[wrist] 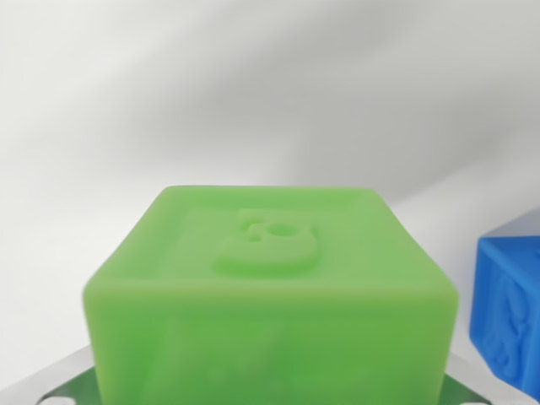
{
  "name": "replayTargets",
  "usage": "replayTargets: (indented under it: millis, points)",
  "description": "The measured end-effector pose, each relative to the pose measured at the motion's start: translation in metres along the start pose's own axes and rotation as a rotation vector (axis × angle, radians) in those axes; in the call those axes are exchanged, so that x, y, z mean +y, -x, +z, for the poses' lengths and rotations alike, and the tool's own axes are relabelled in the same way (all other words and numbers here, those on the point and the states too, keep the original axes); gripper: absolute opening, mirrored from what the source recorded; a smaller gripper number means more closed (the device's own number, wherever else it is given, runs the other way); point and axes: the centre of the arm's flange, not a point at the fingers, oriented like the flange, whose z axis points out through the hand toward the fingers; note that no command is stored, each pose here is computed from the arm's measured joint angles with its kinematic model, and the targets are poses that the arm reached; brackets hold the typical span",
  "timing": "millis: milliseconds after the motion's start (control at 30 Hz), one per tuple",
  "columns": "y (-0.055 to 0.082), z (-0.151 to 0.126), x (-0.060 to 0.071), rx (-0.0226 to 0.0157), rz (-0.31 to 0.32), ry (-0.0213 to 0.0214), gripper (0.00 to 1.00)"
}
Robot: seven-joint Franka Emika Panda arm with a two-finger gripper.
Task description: Stack cube
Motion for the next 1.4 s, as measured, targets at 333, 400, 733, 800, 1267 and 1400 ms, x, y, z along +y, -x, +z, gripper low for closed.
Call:
replayTargets:
  millis: [333, 400, 733, 800, 1267, 1400]
  points:
    - [-0.007, -0.009, 0.014, -0.0009, -0.001, 0.0003, 0.0]
    - [-0.009, -0.011, 0.017, -0.0011, -0.001, 0.0006, 0.0]
    - [-0.017, -0.02, 0.032, -0.0008, -0.004, 0.0004, 0.0]
    - [-0.019, -0.023, 0.035, -0.0009, -0.004, -0.0004, 0.0]
    - [-0.03, -0.037, 0.056, -0.0017, -0.007, -0.0041, 0.0]
    - [-0.033, -0.041, 0.062, -0.0018, -0.008, -0.005, 0.0]
